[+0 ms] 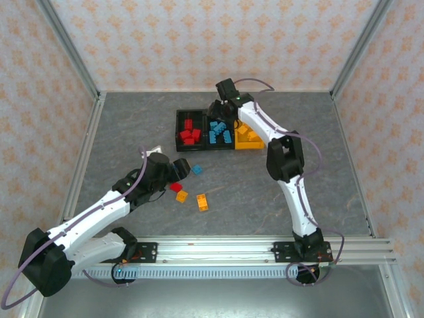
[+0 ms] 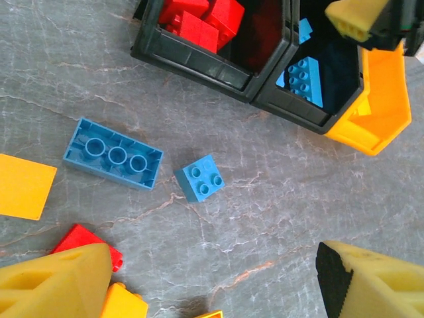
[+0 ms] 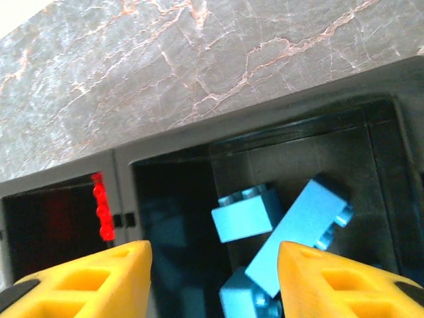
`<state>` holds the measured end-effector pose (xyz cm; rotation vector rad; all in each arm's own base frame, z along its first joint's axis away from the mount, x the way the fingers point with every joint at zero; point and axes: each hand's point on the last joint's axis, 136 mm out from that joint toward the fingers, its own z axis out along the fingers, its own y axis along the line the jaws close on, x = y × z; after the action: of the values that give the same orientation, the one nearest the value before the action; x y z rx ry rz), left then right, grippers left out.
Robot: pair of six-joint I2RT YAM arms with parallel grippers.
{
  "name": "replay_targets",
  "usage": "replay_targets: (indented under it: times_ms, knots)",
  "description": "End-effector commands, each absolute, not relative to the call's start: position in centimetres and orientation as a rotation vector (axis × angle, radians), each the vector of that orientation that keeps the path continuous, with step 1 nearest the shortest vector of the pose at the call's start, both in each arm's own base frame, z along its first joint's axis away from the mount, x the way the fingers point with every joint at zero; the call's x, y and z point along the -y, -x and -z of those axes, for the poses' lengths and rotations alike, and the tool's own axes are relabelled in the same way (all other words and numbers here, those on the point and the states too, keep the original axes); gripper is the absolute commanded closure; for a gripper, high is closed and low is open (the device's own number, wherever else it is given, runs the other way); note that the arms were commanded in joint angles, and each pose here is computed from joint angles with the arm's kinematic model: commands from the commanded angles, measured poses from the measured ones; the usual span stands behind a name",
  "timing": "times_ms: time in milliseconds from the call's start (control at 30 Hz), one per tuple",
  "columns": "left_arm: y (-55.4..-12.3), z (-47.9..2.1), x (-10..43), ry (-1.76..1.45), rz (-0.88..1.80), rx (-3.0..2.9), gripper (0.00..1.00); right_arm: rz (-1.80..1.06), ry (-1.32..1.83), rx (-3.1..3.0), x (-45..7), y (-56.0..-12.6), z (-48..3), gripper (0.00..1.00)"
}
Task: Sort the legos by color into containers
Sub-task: Place the lego in the container.
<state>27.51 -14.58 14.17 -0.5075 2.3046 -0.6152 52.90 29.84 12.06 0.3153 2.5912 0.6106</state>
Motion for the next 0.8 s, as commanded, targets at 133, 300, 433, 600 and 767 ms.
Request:
replay_targets:
  times_ms: [133,300,433,600,767]
  knots:
    - [-27.1,-14.2,13.3,0.512,0.531,-2.327,0.18,-0.666,-0.142,-2.446,-28.8,-47.3,-21.3,0.48]
    - [-25.7,-13.2,13.2,0.524,0.537,-2.387,0.18,-0.681,-0.035,-2.451,-27.4,-41.6,-20.8,0.41]
    - [-23.7,-12.0,12.9,0.547,0.565,-2.451,0.18,-0.646,0.08,-2.494,-27.1,-36.3,-18.9,0.38]
    - [-20.4,-9.3,12.3,0.663,0.632,-2.517,0.18,-0.644,0.22,-2.556,-28.5,-30.2,-15.9,0.31]
    - [-18.0,-7.3,10.2,0.779,0.565,-2.538,0.19,-0.627,0.356,-2.639,-31.1,-25.0,-12.1,0.31]
